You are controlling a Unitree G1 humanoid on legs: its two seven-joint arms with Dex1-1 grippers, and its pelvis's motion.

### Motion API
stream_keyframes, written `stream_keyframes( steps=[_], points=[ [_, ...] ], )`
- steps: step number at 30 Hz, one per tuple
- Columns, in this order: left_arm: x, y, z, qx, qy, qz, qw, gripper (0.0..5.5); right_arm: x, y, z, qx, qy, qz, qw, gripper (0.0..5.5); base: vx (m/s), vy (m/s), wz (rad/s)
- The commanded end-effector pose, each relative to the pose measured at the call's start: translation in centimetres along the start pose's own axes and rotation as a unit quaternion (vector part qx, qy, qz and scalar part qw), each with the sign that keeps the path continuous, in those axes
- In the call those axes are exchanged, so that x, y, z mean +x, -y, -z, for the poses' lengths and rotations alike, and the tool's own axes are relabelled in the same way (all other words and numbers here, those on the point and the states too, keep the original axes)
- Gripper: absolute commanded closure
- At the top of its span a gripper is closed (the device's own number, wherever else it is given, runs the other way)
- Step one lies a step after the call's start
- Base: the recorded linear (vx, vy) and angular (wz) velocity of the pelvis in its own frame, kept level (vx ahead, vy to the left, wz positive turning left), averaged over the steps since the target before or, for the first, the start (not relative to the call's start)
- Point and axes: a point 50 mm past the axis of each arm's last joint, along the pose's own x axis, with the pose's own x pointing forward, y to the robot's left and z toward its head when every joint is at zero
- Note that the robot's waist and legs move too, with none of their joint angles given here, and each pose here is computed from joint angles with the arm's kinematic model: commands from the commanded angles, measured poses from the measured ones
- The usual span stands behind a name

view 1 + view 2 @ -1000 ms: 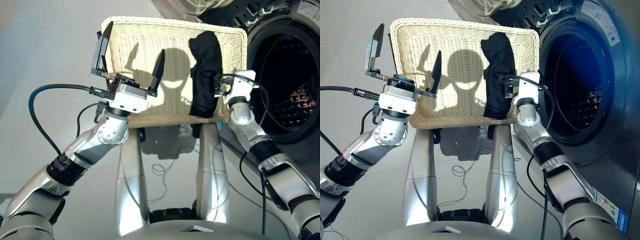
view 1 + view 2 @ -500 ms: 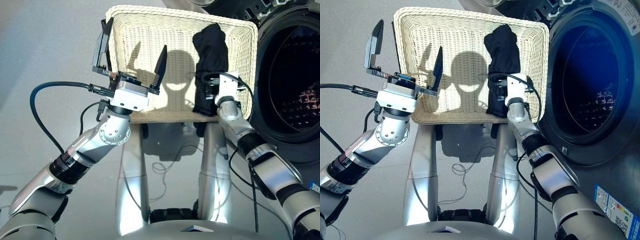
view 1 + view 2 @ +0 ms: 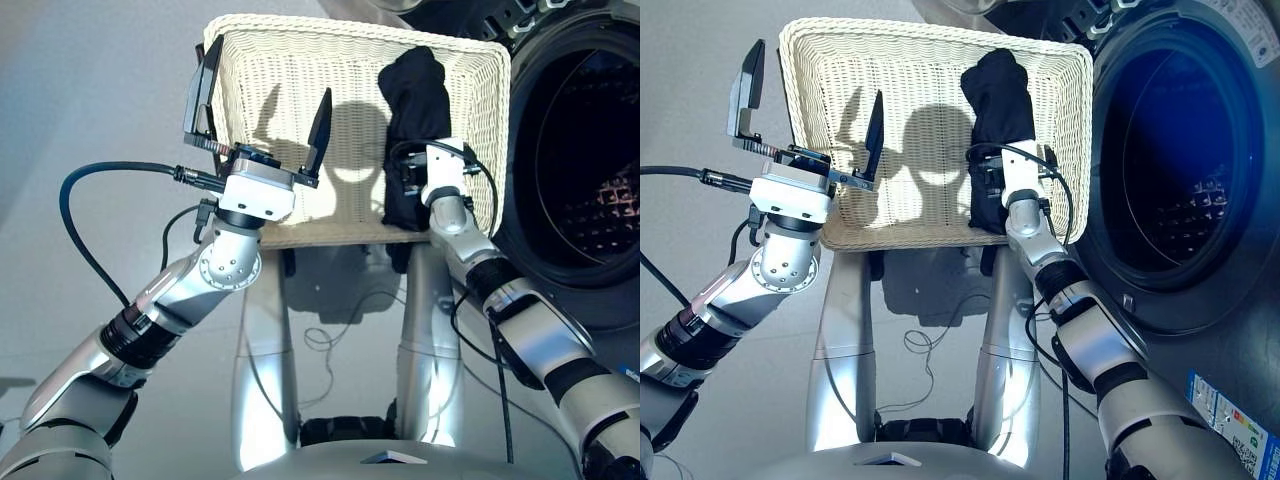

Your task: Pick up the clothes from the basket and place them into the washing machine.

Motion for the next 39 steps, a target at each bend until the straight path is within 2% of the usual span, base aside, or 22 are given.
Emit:
stream_keyframes(
  steps=[1,2,3,18,24,27,29,32,35,36,38,39],
  points=[
    [0.5,0.3,-3.4,-0.068,0.074,-0.022,0.995,0.0,-0.7,-1.1,2.2,-0.004,-0.055,-0.018,0.998,1.34,0.0,0.0,0.0],
    [0.8,0.2,-3.6,-0.065,0.08,-0.023,0.994,0.0,-0.4,-1.0,1.6,-0.002,-0.048,-0.018,0.999,4.96,0.0,0.0,0.0],
    [0.6,0.3,-3.4,-0.066,0.076,-0.021,0.995,0.0,-0.6,-1.2,1.9,-0.001,-0.052,-0.022,0.998,5.5,0.0,0.0,0.0],
    [0.2,0.0,-3.0,-0.062,0.062,-0.019,0.996,0.0,-1.3,-1.3,1.2,0.044,-0.013,-0.035,0.998,5.5,0.006,0.002,0.019],
    [0.3,-0.4,-3.0,-0.052,0.065,-0.026,0.996,0.0,-1.7,0.6,-0.2,0.099,0.036,-0.007,0.994,5.5,-0.035,0.006,0.01],
    [0.1,-0.8,-2.9,-0.036,0.065,-0.03,0.997,0.0,-2.7,2.9,-0.9,0.135,0.078,0.028,0.987,5.5,0.0,0.0,0.0],
    [0.0,-1.2,-2.9,-0.022,0.065,-0.036,0.997,0.0,-4.0,6.2,-1.0,0.21,0.112,0.101,0.966,5.5,0.0,0.0,0.0],
    [-0.1,-1.7,-3.0,-0.016,0.071,-0.046,0.996,0.0,-5.4,9.6,-1.0,0.26,0.149,0.172,0.938,5.5,0.0,0.0,0.0],
    [-0.3,-1.7,-3.0,-0.018,0.07,-0.047,0.996,0.0,-6.2,11.1,-0.7,0.298,0.16,0.216,0.916,5.5,0.023,0.001,0.002],
    [-0.1,-2.1,-3.1,-0.011,0.074,-0.056,0.996,0.0,-7.1,13.0,-1.2,0.316,0.194,0.265,0.89,5.5,0.0,0.0,0.0],
    [-0.1,-2.2,-3.1,-0.012,0.076,-0.059,0.995,0.0,-7.3,13.7,-1.3,0.321,0.202,0.288,0.879,5.5,-0.026,0.006,-0.025],
    [-0.1,-2.4,-3.2,-0.014,0.079,-0.069,0.994,0.0,-7.6,15.6,-1.4,0.351,0.218,0.349,0.841,5.5,0.0,0.0,0.0]
  ],
)
